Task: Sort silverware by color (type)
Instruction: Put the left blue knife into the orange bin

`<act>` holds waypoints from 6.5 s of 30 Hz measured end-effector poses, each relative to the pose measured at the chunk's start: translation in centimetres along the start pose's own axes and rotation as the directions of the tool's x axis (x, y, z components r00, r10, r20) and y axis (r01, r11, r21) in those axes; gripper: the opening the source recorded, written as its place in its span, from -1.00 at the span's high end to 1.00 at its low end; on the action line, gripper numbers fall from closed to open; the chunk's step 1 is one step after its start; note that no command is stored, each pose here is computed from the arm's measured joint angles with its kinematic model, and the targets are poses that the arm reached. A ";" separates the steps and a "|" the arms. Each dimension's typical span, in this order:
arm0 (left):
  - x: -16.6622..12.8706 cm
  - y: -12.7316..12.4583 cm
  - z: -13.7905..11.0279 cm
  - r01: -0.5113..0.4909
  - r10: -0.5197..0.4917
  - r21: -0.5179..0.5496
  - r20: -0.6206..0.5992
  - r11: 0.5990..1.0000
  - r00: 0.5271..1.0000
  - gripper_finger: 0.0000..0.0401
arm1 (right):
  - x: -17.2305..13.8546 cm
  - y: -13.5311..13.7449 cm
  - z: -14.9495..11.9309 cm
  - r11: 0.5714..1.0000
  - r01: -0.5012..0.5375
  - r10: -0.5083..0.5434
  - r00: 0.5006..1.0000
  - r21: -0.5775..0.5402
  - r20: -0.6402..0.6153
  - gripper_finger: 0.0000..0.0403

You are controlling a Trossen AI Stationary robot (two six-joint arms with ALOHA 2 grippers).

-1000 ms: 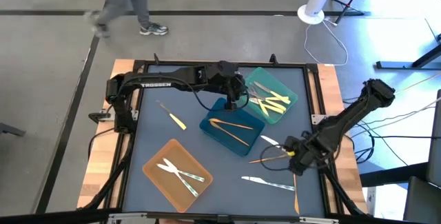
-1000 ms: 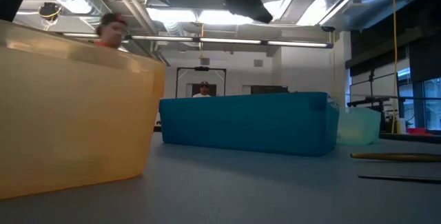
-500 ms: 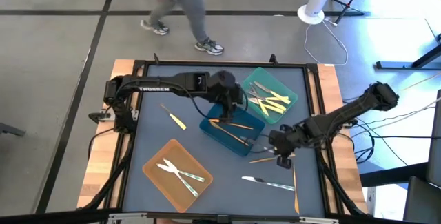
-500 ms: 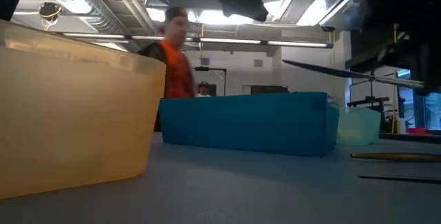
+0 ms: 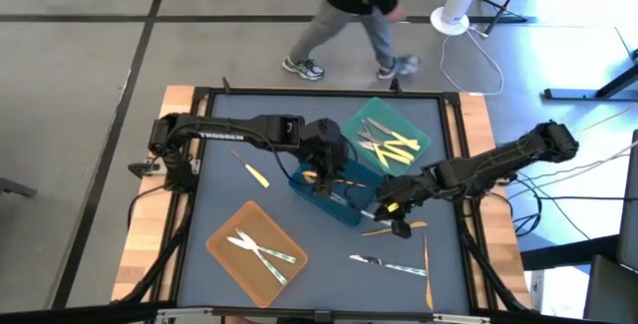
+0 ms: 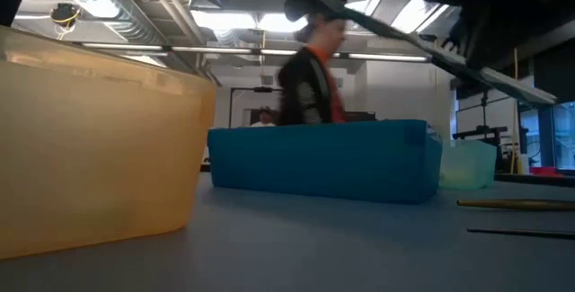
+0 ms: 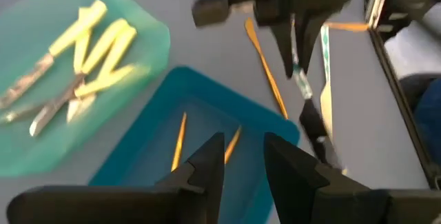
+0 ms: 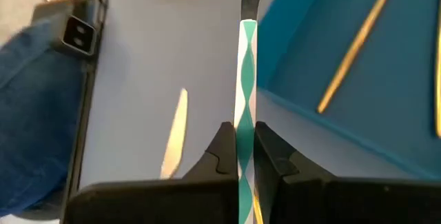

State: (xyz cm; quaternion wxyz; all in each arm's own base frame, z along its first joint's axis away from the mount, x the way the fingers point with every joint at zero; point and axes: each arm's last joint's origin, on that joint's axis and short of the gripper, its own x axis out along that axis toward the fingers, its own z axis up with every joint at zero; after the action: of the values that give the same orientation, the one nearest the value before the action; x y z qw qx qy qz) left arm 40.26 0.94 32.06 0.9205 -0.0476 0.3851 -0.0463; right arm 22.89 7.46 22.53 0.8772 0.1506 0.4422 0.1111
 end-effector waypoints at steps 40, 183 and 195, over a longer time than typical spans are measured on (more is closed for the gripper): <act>-7.8 -4.0 -0.9 -0.181 0.189 -0.370 -0.015 0.911 0.982 0.52 | 0.7 -3.7 4.9 0.973 0.180 -0.224 0.882 0.142 0.414 0.97; -4.5 -22.7 -12.0 -0.489 0.226 -0.864 -0.457 0.116 0.861 0.88 | -0.4 -3.2 6.7 0.974 0.213 -0.213 0.765 0.073 0.608 0.26; -0.6 -23.5 -14.2 -0.652 0.226 -0.754 -0.623 0.078 0.749 0.88 | -0.4 -3.2 6.7 0.974 0.213 -0.213 0.765 0.073 0.607 0.26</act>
State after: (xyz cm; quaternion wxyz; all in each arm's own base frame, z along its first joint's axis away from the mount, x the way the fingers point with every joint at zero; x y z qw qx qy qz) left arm 28.54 -23.02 25.41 0.5741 -0.4640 0.4790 0.4750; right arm 28.27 3.21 25.38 0.9797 0.1270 0.1490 -0.0436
